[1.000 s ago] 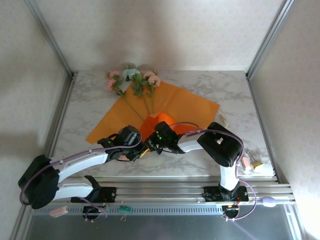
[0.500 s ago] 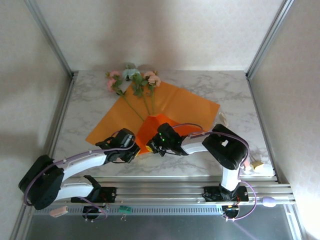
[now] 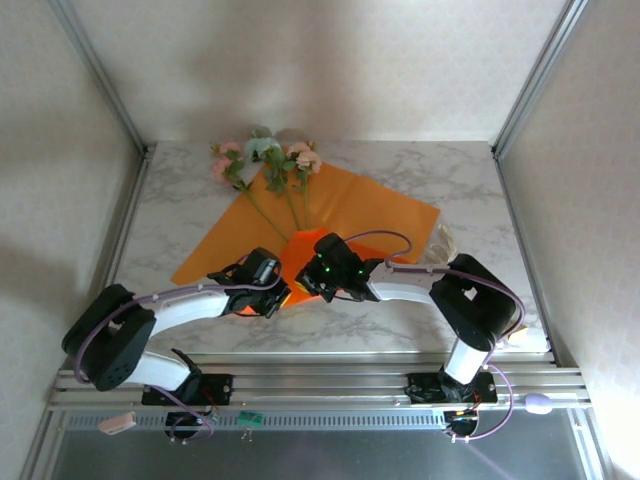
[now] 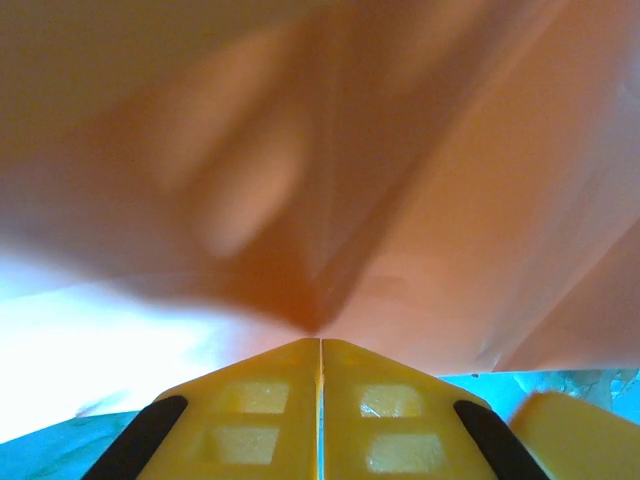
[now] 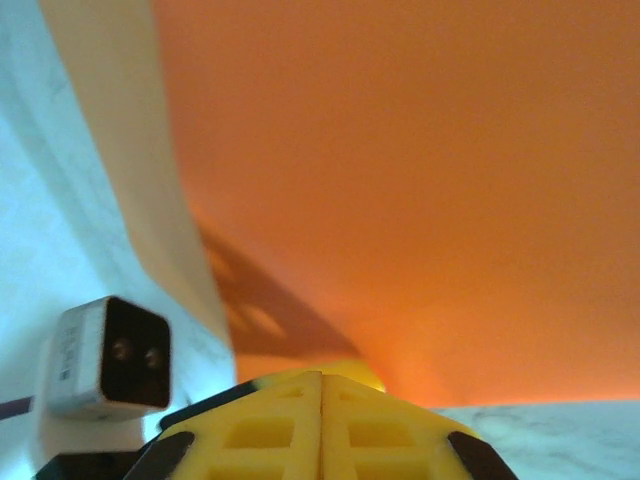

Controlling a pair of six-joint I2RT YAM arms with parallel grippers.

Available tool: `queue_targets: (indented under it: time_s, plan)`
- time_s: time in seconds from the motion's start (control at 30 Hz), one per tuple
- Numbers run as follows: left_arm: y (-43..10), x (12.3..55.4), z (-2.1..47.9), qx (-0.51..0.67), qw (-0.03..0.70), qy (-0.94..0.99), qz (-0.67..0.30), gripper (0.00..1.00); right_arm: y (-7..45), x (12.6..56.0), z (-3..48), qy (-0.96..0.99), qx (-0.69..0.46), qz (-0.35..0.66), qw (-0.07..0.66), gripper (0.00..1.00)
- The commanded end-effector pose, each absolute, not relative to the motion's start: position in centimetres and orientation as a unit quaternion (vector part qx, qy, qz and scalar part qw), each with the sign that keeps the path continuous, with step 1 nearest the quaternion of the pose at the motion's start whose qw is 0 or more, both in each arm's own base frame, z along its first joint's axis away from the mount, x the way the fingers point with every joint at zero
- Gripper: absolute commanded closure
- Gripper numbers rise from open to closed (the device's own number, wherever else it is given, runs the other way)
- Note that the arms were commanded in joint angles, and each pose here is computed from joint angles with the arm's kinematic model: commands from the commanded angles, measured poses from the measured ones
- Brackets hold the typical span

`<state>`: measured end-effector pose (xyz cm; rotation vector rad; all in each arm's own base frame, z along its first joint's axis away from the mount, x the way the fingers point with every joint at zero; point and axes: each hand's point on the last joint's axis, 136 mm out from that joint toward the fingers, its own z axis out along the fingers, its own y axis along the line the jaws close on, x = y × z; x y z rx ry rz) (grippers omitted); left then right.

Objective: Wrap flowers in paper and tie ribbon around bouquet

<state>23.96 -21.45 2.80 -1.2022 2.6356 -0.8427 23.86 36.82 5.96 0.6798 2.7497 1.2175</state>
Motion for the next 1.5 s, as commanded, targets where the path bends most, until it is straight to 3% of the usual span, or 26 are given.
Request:
queue_targets:
  time_s: [0.0, 0.53, 1.47]
  plan:
    - [-23.3, 24.6, 4.0, -0.378, 0.063, 0.873, -0.303, 0.94, 35.0, 24.2, 3.3, 0.906, 0.229, 0.355, 0.034, 0.92]
    - [-18.8, 21.0, -0.6, -0.387, 0.052, 0.895, -0.217, 0.96, 31.1, 20.9, -2.0, 0.936, 0.262, 0.235, -0.029, 0.94]
    - [-8.0, 13.7, -3.6, -0.427, 0.059, 0.899, -0.075, 0.98, 29.4, 19.3, -4.7, 0.93, 0.304, 0.192, -0.071, 0.95]
